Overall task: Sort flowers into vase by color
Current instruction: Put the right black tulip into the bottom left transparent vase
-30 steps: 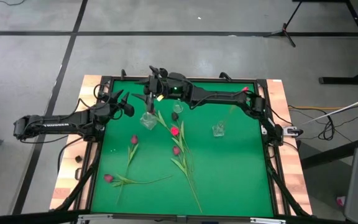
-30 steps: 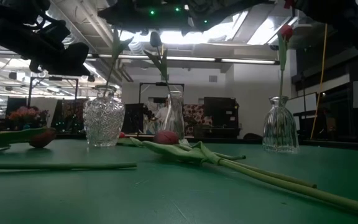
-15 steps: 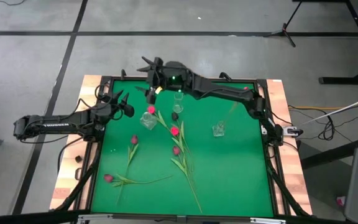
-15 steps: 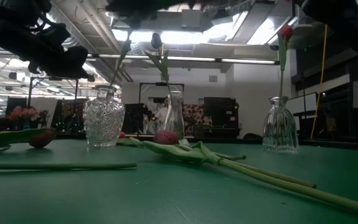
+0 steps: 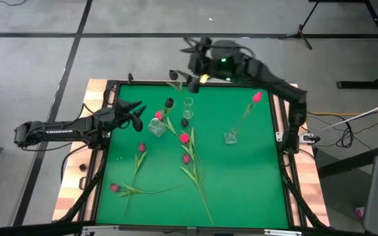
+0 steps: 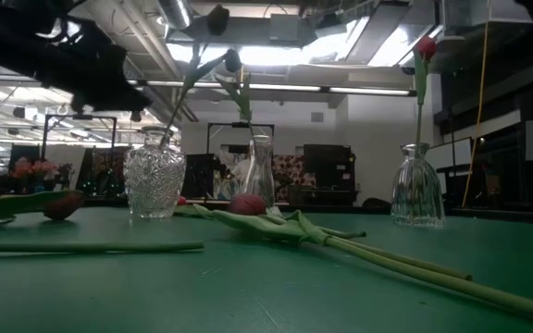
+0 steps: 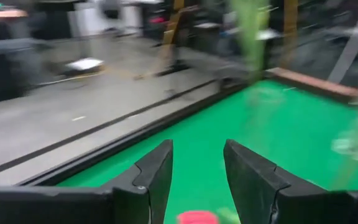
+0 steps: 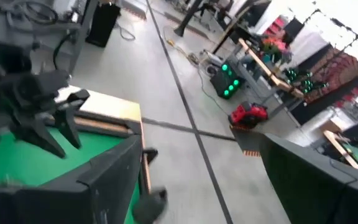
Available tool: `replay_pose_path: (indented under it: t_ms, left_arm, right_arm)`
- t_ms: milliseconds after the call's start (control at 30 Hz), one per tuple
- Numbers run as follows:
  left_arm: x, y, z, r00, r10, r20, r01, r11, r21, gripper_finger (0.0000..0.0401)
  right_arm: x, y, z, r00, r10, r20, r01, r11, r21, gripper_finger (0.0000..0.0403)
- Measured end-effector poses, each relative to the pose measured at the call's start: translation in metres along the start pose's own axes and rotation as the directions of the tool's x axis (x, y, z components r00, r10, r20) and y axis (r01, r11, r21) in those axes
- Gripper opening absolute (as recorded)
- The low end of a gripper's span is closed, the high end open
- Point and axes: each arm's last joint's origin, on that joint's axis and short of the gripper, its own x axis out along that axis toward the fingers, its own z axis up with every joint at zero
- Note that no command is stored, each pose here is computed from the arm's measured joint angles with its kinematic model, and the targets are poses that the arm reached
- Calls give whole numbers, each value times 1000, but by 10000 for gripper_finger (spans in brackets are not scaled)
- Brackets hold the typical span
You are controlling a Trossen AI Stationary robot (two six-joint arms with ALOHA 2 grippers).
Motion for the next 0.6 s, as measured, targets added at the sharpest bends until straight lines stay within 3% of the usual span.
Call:
replay_pose_path:
  t_ms: [167,333,600]
  left_arm:
    - [3,-8,1,982,-188,-11,187,982,-7,141]
    - [5,-15,-1,934,-354,-50,352,935,-51,141]
    - [12,-19,-3,924,-377,-64,375,926,-38,141]
  right_arm:
    - [-32,-10,9,1000,0,18,0,1000,4,325]
    - [-38,-11,7,1000,16,-14,-16,1000,8,325]
    - [-37,-7,1,997,47,-67,-47,999,-7,325]
